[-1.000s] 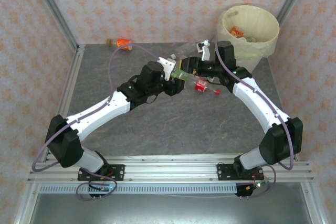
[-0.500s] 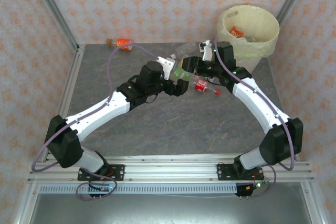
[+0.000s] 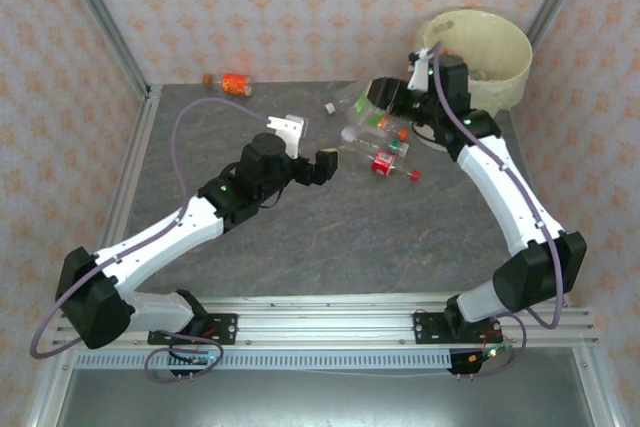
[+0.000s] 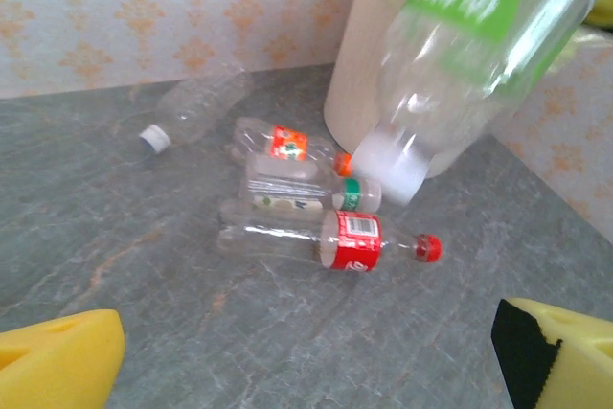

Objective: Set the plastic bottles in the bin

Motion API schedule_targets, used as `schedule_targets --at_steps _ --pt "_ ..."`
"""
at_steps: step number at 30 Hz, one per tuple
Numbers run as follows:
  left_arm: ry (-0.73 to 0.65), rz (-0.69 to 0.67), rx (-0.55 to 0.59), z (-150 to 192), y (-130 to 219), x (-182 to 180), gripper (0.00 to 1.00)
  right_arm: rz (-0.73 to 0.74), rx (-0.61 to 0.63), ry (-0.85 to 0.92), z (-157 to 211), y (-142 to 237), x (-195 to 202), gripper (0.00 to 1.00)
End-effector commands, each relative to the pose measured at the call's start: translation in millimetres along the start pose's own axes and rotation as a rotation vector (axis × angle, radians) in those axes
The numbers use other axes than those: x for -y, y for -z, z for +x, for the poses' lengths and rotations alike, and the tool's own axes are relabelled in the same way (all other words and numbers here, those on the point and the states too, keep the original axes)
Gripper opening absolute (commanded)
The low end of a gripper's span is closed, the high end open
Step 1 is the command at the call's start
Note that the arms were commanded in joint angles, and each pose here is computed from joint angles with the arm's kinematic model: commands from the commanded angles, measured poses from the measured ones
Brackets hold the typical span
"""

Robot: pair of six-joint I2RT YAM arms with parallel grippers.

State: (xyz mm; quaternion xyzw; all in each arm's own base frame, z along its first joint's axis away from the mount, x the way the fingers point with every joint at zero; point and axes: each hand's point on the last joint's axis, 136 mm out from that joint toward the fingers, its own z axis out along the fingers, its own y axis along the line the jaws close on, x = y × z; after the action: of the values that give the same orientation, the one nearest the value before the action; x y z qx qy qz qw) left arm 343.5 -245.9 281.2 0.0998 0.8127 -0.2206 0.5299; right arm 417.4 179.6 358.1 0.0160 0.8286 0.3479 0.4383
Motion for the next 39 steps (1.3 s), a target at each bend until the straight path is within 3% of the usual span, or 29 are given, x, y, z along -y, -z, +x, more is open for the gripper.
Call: schedule_targets --at_steps 1,8,17,26,39 --pt "0.03 -0.085 0.067 -12 11 -16 1.0 0.038 0.102 0.029 -41 12 5 0.47" --pt "0.053 -0.141 0.055 2 23 -32 1.0 0.103 0.298 0.018 -110 31 26 0.47" --pt "0.057 -0.142 0.03 12 27 -35 1.0 0.057 0.617 -0.267 -196 70 85 0.48" --pt "0.057 -0.144 0.023 14 27 -35 1.0 0.189 0.774 -0.485 -219 84 180 0.5" --pt "0.081 -0.139 0.014 18 23 -35 1.0 0.292 0.82 -0.764 -222 57 270 0.53"
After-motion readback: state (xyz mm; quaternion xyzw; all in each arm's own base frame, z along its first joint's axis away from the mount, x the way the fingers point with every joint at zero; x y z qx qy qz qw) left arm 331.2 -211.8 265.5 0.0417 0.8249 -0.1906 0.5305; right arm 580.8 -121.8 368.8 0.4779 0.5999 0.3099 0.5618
